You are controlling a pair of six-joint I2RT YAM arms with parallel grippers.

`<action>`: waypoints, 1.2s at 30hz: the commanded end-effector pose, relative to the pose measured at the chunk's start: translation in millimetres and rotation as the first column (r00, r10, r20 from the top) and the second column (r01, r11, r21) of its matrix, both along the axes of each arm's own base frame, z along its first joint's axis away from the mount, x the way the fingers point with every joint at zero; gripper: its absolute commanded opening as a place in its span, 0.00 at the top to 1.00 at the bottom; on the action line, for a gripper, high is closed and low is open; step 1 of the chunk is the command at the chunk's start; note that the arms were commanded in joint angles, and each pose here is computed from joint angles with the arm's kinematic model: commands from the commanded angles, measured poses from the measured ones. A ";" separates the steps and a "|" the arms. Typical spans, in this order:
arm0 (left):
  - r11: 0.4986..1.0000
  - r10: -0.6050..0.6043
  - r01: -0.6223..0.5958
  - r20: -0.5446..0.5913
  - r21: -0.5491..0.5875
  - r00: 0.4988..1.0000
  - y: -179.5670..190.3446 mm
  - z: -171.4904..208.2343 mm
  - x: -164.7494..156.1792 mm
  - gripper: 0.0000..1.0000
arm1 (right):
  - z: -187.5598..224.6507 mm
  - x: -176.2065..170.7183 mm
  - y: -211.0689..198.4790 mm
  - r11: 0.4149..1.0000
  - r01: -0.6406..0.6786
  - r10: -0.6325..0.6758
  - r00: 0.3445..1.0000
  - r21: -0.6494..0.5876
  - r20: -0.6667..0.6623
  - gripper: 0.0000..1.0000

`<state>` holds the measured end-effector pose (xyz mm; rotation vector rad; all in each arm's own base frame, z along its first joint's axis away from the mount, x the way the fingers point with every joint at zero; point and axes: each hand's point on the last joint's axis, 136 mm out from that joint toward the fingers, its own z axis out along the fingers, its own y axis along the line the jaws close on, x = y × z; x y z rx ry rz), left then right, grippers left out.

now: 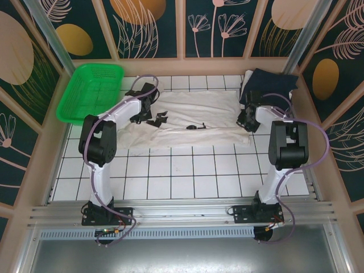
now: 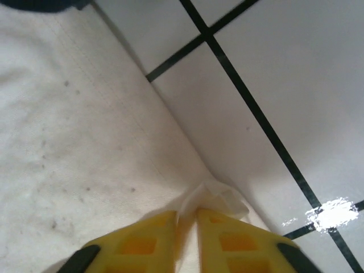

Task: Fold and stack the t-shirts

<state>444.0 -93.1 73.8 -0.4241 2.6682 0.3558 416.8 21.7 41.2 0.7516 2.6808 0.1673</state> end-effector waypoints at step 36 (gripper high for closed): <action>0.985 0.161 -0.146 -0.179 0.096 0.971 64.2 -79.7 -145.6 0.43 | -37.4 -115.2 14.6 0.999 -0.039 0.037 0.993 -0.016 -0.112 0.54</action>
